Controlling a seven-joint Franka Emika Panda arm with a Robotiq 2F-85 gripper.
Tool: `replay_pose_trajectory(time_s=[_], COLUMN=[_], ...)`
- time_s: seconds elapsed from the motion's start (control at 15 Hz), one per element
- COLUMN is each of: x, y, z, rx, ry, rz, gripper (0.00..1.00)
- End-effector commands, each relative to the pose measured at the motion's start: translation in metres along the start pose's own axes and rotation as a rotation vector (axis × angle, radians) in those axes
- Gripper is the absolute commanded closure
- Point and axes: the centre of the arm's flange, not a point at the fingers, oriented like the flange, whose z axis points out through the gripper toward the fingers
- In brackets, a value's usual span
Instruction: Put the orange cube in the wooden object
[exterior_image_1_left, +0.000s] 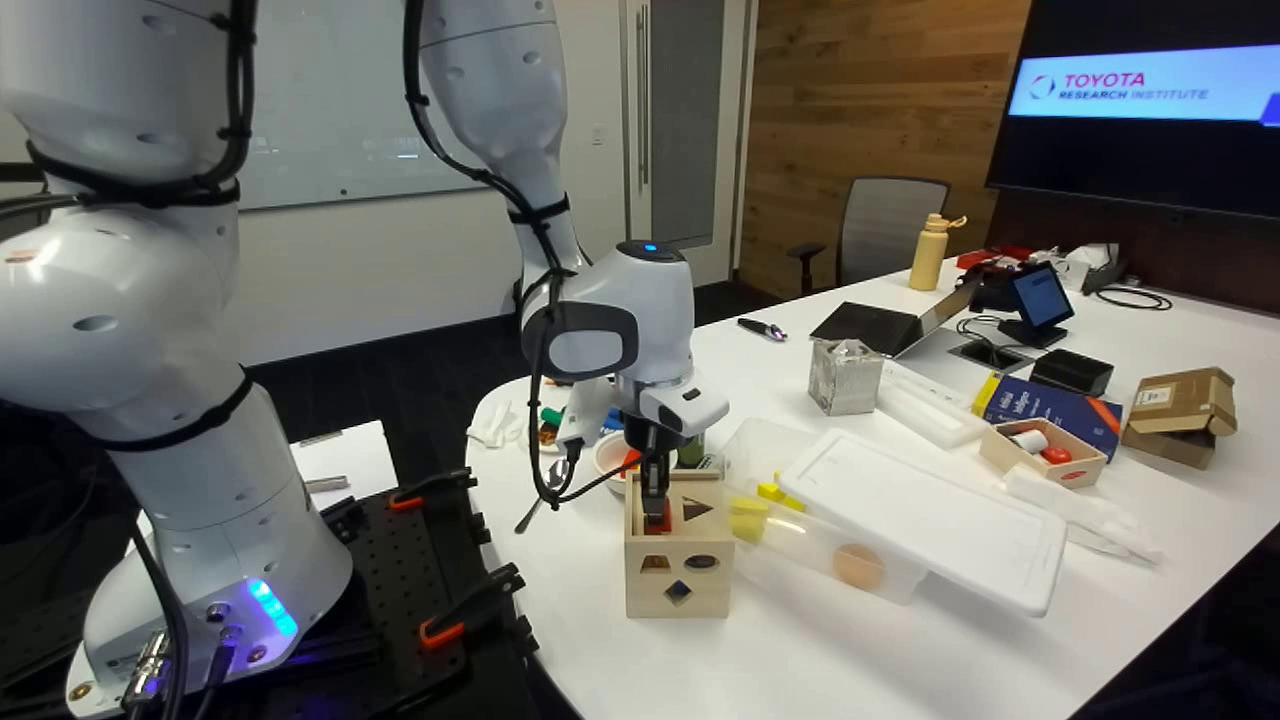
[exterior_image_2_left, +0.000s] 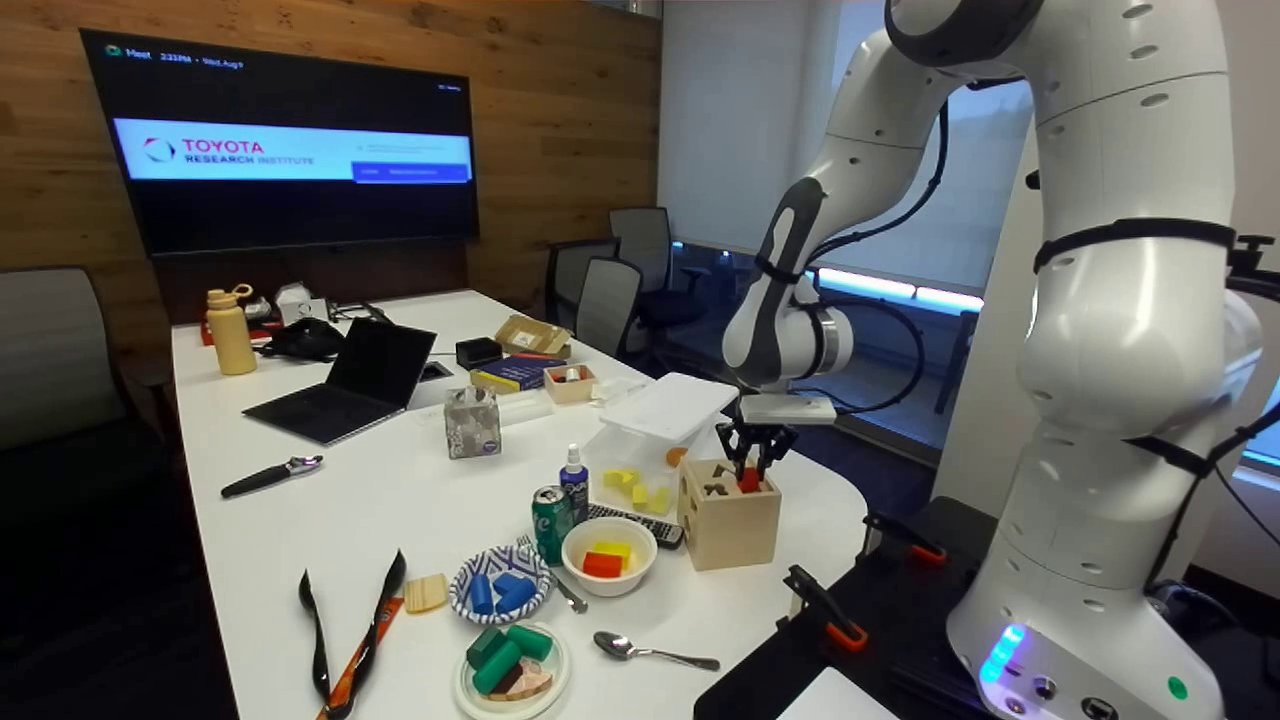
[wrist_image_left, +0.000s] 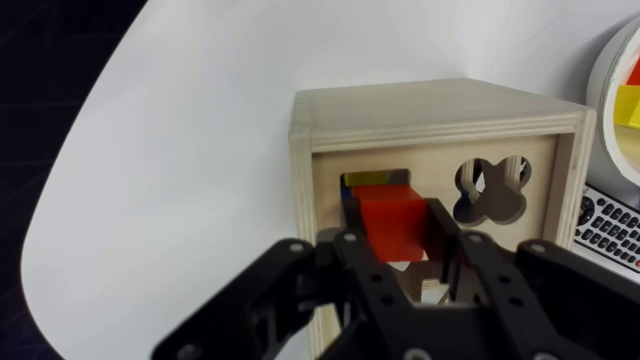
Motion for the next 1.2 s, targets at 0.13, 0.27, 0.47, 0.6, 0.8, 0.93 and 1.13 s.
replay_pose_trajectory(time_s=[0.13, 0.27, 0.47, 0.6, 0.8, 0.93, 1.13], x=[-0.012, -0.015, -0.016, -0.015, -0.016, -0.017, -0.019], y=[0.0, 0.0, 0.0, -0.001, -0.004, -0.007, -0.014], z=[0.002, 0.005, 0.009, 0.008, 0.005, 0.001, -0.008], rx=[-0.005, -0.009, -0.015, -0.019, -0.022, -0.022, -0.021], ry=[-0.053, -0.073, -0.085, -0.079, -0.072, -0.07, -0.06], rz=[-0.009, -0.013, -0.019, -0.022, -0.027, -0.036, -0.06], gripper=[0.92, 0.92, 0.42, 0.34, 0.12, 0.0, 0.0])
